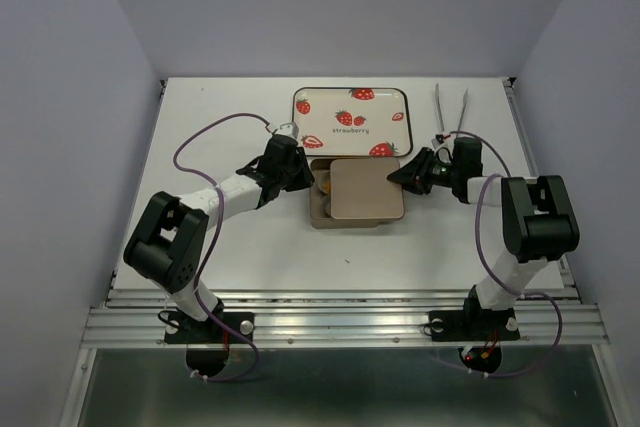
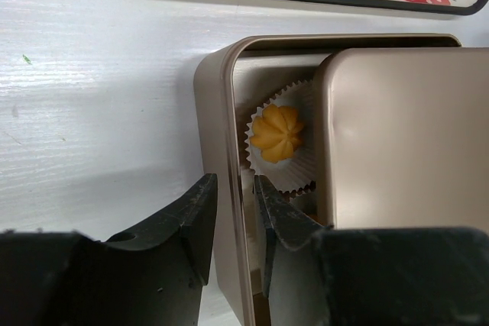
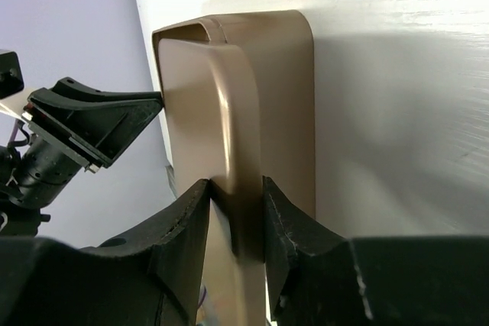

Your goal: Pack the cookies

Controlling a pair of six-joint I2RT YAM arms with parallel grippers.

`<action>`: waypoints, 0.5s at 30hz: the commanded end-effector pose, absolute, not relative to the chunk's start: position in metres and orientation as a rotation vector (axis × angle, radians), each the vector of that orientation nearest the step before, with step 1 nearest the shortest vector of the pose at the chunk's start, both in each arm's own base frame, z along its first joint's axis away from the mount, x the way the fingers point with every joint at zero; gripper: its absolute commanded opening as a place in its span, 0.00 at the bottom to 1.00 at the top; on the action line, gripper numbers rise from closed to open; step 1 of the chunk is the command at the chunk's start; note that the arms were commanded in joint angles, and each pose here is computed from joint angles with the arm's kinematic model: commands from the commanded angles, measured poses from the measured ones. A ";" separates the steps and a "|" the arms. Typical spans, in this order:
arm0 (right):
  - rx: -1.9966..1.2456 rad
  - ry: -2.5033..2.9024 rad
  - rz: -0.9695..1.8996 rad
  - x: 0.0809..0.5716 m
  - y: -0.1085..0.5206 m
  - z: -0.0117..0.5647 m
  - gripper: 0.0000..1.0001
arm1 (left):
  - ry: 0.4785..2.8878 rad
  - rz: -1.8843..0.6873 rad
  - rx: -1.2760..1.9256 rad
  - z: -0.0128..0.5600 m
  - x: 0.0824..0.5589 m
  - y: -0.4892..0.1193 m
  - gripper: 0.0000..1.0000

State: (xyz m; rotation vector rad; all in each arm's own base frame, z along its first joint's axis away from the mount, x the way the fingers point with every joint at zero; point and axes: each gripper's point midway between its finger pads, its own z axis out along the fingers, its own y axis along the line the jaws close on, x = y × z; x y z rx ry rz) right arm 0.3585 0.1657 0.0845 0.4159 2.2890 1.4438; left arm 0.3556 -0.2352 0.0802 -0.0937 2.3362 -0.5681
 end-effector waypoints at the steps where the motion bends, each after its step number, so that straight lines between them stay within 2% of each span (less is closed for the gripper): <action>1: 0.361 2.253 1.397 0.370 0.170 0.092 0.37 | 2.287 -0.595 -0.078 0.097 0.363 -0.243 0.38; 15: 0.290 2.225 1.315 0.380 0.182 0.082 0.37 | 2.287 -0.614 -0.074 0.098 0.363 -0.245 0.39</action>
